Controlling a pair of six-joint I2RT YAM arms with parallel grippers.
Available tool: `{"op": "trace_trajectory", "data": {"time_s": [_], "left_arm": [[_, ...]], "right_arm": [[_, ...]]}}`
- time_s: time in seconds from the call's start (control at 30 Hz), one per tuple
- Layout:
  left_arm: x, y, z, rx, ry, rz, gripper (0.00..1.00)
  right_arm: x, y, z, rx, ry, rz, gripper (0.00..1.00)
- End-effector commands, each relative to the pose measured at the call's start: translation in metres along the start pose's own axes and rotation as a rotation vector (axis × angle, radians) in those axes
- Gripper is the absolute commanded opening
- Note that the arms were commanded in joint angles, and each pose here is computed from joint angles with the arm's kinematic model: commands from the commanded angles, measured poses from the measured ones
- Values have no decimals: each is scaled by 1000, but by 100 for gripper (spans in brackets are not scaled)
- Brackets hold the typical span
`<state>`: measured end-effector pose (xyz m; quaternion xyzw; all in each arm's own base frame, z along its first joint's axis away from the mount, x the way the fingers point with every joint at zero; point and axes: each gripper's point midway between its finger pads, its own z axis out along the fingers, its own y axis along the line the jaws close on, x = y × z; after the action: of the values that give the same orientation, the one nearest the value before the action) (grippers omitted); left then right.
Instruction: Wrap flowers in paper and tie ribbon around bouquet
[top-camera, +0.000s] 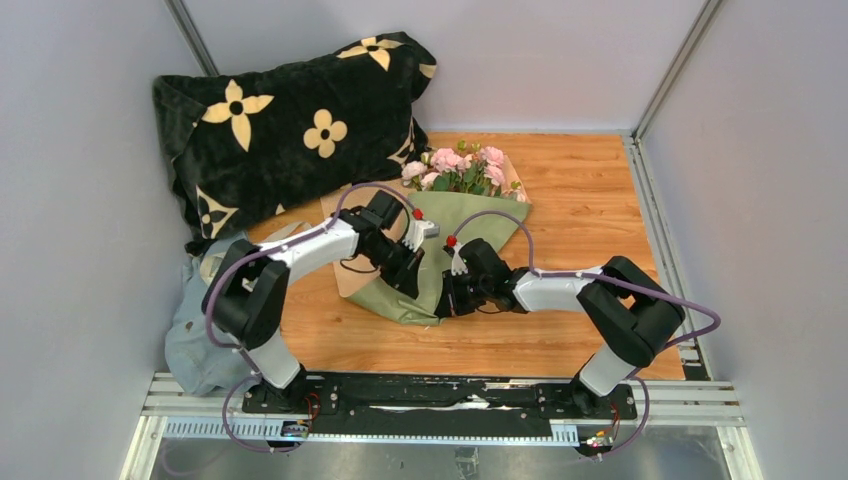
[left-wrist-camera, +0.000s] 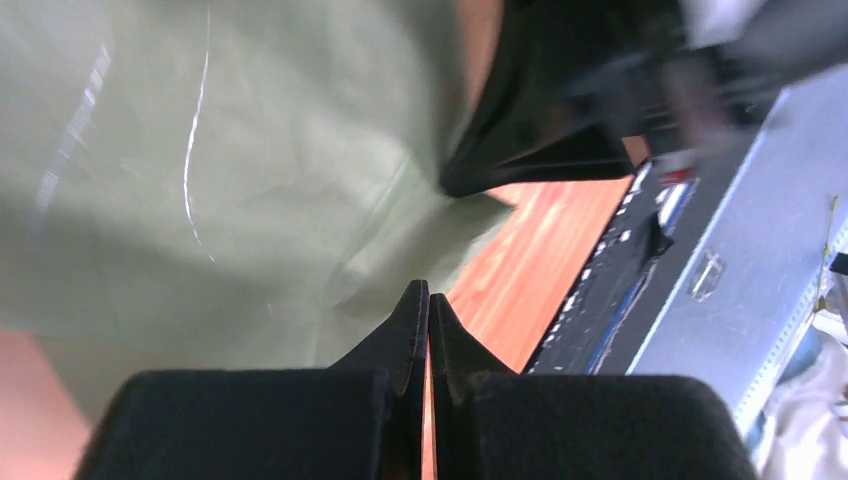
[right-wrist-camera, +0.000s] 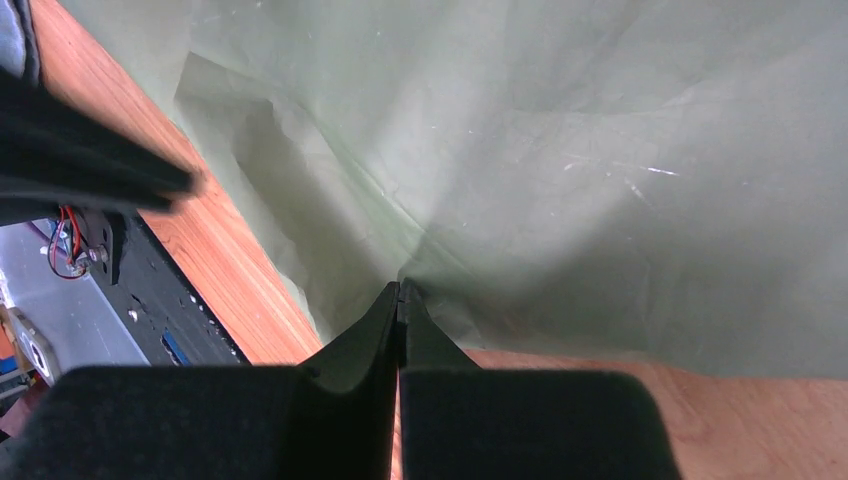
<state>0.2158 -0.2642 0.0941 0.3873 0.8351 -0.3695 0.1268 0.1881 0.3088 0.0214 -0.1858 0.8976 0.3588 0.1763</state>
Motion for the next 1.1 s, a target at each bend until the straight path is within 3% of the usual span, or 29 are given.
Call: {"op": "trace_trajectory", "data": {"time_s": [0.0, 0.23, 0.47, 0.63, 0.87, 1.07], "left_arm": [[32, 24, 20, -50, 104, -82, 1], [78, 39, 25, -93, 223, -75, 4], [90, 41, 35, -61, 275, -125, 4], [94, 43, 35, -69, 287, -131, 4], [98, 42, 36, -65, 296, -143, 4], [97, 42, 38, -61, 296, -144, 4]], "right_arm": [[32, -16, -2, 67, 92, 29, 0], [37, -18, -5, 76, 116, 7, 0], [9, 38, -15, -167, 99, -25, 0], [-11, 52, -6, -195, 59, -20, 0], [31, 24, 15, -136, 159, 87, 0], [83, -4, -5, -32, 232, 208, 0]]}}
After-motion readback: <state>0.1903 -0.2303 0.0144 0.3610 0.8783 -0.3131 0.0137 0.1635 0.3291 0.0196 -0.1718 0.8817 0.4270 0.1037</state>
